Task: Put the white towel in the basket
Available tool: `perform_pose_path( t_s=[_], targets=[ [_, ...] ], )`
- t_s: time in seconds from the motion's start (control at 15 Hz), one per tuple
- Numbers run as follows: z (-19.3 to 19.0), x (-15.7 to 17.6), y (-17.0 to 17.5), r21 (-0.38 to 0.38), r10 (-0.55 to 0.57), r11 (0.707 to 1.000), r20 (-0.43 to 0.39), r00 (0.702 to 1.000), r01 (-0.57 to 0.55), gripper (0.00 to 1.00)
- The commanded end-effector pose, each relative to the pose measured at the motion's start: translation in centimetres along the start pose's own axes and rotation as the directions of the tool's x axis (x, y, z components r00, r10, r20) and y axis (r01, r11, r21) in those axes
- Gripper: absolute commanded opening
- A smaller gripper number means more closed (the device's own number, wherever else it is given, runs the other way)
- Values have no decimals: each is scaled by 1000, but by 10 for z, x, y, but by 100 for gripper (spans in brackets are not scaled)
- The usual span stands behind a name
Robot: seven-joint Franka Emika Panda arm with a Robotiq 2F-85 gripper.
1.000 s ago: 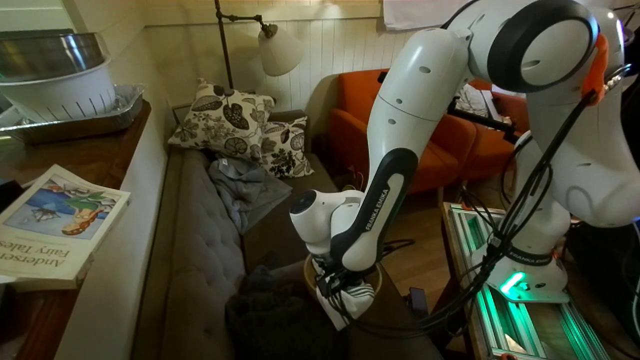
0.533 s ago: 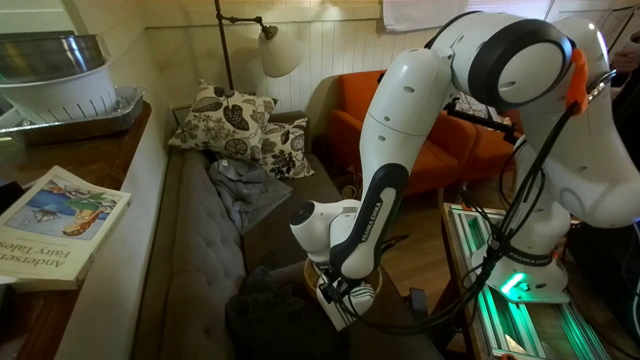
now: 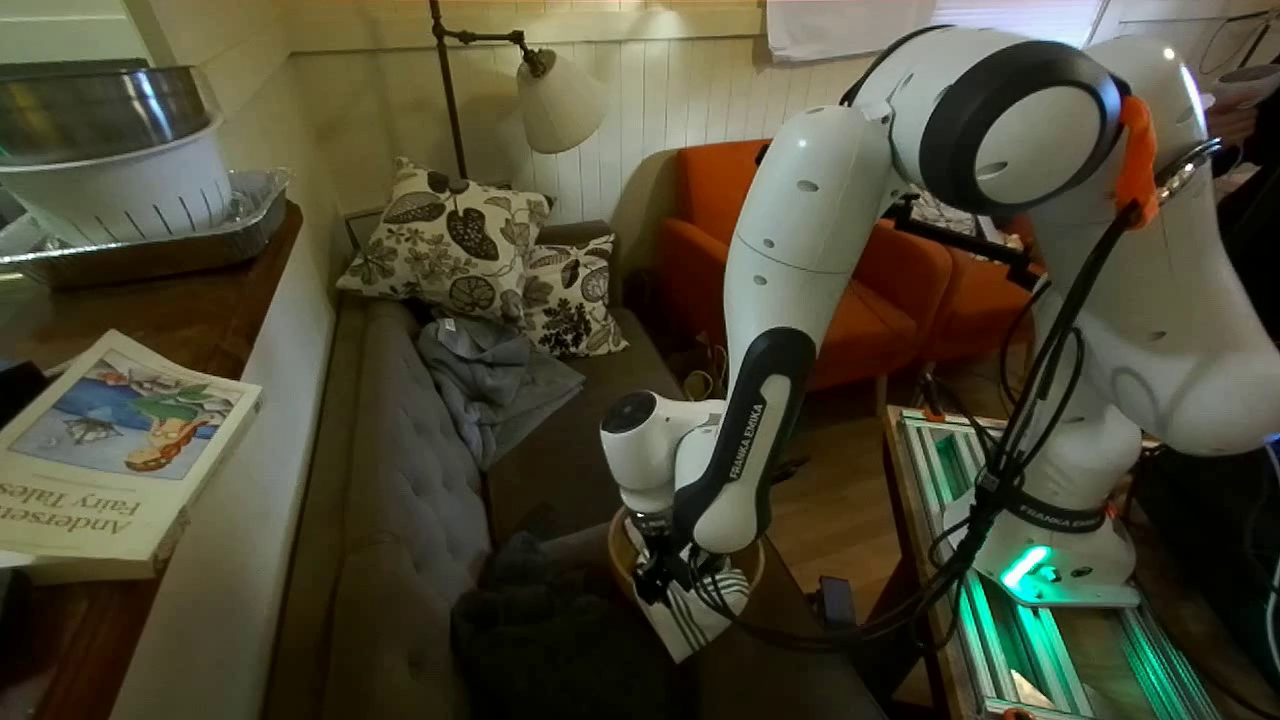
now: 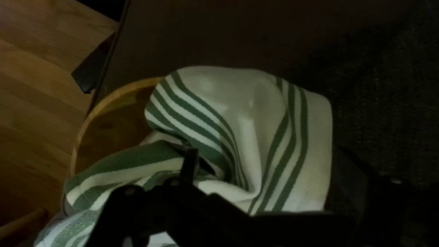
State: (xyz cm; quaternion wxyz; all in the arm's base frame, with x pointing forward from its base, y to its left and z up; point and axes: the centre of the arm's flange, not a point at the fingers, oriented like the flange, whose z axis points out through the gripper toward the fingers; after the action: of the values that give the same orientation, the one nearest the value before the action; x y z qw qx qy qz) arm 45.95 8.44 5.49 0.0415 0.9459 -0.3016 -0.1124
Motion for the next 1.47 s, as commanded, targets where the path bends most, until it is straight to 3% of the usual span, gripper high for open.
perform_pose_path(
  t_s=[0.0,0.13,0.27,0.33,0.47,0.6,0.73,0.87,1.33,1.4],
  targets=[
    [7,1,22,87,-115,990,34,993,112,100],
    [12,4,27,104,-155,983,53,986,149,100],
    [21,7,27,109,-181,979,71,981,173,92],
    [26,7,27,110,-191,977,73,979,183,98],
    [35,9,25,99,-203,976,79,976,195,89],
    [45,10,19,89,-211,975,89,973,203,90],
    [52,8,14,84,-211,975,89,973,203,65],
    [53,10,11,80,-212,975,86,974,205,57],
    [50,17,5,73,-211,976,68,975,206,5],
    [49,18,4,74,-213,975,67,975,208,2]
  ],
)
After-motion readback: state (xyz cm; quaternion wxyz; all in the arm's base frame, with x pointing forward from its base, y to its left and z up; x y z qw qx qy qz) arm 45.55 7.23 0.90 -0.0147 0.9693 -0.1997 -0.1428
